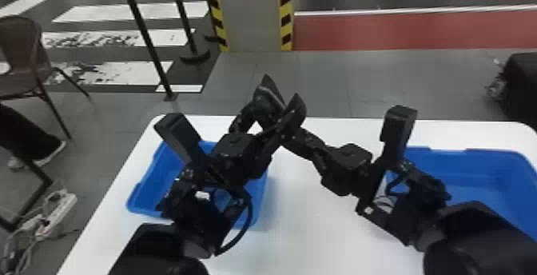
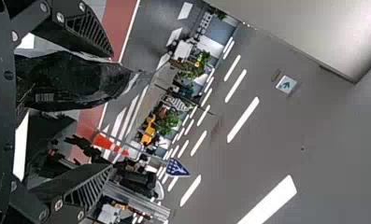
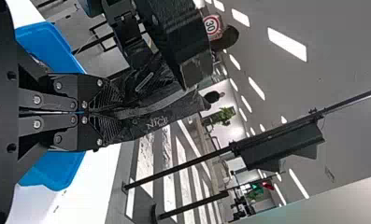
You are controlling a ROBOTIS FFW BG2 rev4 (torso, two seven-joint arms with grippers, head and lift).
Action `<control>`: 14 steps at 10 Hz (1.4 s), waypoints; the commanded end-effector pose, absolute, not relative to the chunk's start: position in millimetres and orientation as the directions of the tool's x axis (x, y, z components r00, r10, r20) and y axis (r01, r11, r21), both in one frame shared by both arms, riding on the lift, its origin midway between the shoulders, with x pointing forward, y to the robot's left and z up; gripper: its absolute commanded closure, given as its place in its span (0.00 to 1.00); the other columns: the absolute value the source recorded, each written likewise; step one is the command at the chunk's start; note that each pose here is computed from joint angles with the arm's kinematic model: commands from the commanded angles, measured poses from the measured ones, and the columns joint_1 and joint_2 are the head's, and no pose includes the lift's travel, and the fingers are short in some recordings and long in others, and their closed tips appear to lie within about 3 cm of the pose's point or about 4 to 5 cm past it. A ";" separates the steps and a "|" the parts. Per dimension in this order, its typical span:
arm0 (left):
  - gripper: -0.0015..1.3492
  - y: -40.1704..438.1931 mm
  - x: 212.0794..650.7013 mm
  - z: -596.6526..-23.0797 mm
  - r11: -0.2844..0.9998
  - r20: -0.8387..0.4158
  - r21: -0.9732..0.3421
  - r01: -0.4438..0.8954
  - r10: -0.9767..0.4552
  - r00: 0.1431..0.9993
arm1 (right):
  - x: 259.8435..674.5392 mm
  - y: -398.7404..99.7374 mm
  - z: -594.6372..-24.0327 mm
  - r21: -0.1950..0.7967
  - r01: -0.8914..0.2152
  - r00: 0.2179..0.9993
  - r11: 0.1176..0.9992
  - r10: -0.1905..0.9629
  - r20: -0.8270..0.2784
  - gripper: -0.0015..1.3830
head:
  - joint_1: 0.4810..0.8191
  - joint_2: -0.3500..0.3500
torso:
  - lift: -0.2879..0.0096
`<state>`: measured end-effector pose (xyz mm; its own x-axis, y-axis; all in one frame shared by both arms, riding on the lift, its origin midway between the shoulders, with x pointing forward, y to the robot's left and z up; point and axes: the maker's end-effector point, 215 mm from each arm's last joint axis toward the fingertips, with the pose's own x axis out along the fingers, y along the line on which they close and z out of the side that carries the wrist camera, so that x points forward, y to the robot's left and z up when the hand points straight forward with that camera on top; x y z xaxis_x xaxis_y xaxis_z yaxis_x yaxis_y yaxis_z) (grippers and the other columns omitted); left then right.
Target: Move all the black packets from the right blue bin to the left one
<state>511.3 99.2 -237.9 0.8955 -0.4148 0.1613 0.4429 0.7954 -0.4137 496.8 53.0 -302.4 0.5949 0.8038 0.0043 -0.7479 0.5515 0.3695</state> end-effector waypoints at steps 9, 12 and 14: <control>0.90 121.5 514.4 -226.5 0.823 0.202 -0.411 0.392 -0.336 0.920 | 505.9 52.1 -292.0 0.372 -0.751 0.605 0.546 0.795 0.054 0.74 | 0.54 0.76 | 0.60; 0.90 197.9 525.7 -250.9 0.912 0.221 -0.369 0.180 -0.102 0.970 | 507.6 10.8 -305.1 0.378 -0.706 0.663 0.599 0.746 0.058 0.04 | 0.52 0.78 | 0.60; 0.90 245.0 524.1 -275.8 0.963 0.228 -0.266 0.038 0.024 0.973 | 519.1 -27.8 -303.3 0.330 -0.680 0.704 0.655 0.709 0.043 0.09 | 0.56 0.82 | 0.60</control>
<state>524.9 235.1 -267.4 0.9736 0.0061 0.2281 0.0672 0.9477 -0.3120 515.9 -15.5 -303.9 0.6902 0.7220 0.0491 -0.6904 0.6367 0.3435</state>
